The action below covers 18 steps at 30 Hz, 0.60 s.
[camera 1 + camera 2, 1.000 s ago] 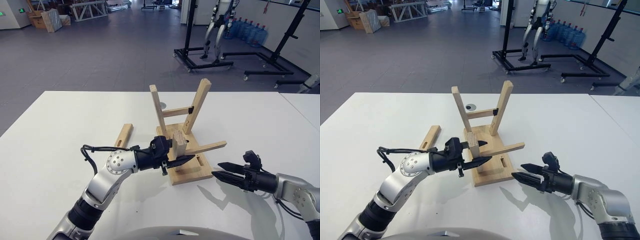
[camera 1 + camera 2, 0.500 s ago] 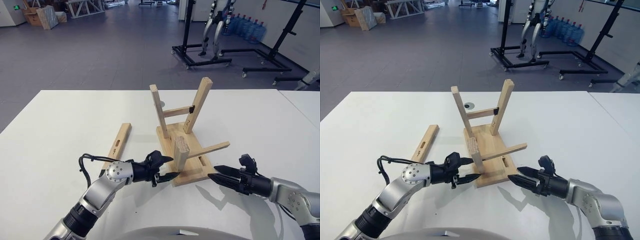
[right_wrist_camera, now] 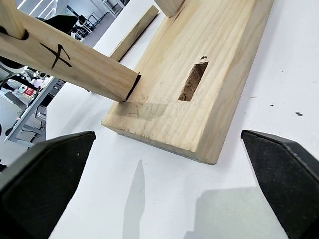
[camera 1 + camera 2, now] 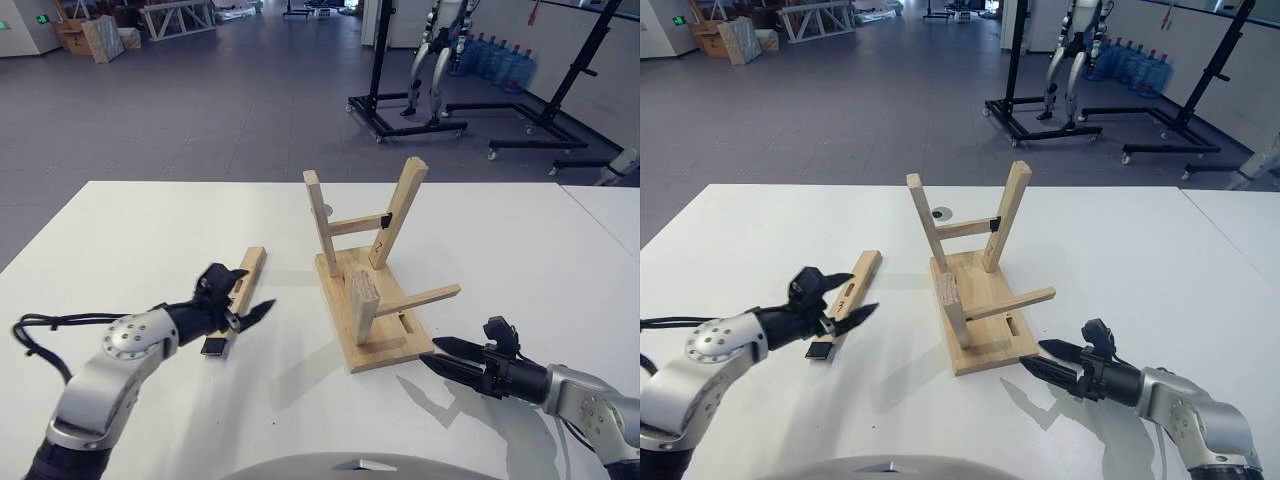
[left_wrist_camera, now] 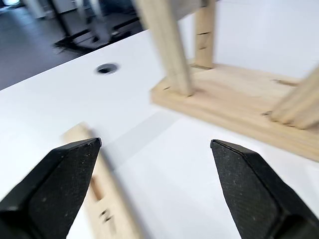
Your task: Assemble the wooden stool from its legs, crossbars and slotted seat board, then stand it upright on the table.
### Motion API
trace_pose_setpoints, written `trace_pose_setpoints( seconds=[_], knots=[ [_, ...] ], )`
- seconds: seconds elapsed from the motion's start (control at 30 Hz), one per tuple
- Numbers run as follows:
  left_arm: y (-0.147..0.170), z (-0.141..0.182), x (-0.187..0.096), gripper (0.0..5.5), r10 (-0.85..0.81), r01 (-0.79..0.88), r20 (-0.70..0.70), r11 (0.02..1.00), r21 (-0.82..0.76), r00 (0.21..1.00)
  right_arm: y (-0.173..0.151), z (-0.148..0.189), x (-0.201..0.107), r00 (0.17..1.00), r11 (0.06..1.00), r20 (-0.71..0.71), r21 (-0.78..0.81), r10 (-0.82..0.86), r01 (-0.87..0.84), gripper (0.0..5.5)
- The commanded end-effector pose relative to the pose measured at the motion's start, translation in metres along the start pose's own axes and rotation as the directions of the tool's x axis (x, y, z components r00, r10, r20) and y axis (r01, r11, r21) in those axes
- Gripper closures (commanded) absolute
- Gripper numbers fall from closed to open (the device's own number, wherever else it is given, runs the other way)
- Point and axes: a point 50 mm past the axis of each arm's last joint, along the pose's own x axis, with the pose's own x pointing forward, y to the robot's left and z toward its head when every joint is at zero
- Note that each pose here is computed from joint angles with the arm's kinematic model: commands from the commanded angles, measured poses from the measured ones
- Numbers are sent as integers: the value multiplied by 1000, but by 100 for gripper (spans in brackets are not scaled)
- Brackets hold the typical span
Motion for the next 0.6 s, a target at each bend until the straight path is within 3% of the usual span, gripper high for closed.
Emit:
trace_pose_setpoints(
  seconds=[0.03, 0.2, 0.37, 0.6],
  knots=[
    [3, -16, 7, 147, 204, -225, -153, 964, -141, 967, 0, -4, 1, 1000, 1000, -9, 12, -22, 22, 10],
    [-11, -30, 23, 147, 255, -322, -283, 921, -221, 925, -3, 1, 5, 1000, 1000, -13, 1, -16, 16, 10],
    [3, -61, 22, 147, 380, -490, -403, 844, -217, 833, -2, -2, 9, 1000, 1000, -18, 5, -9, 9, 10],
    [-11, -68, 36, 147, 290, -410, -345, 842, -352, 893, -2, -1, 11, 1000, 1000, -22, 8, -6, 6, 10]
  ],
)
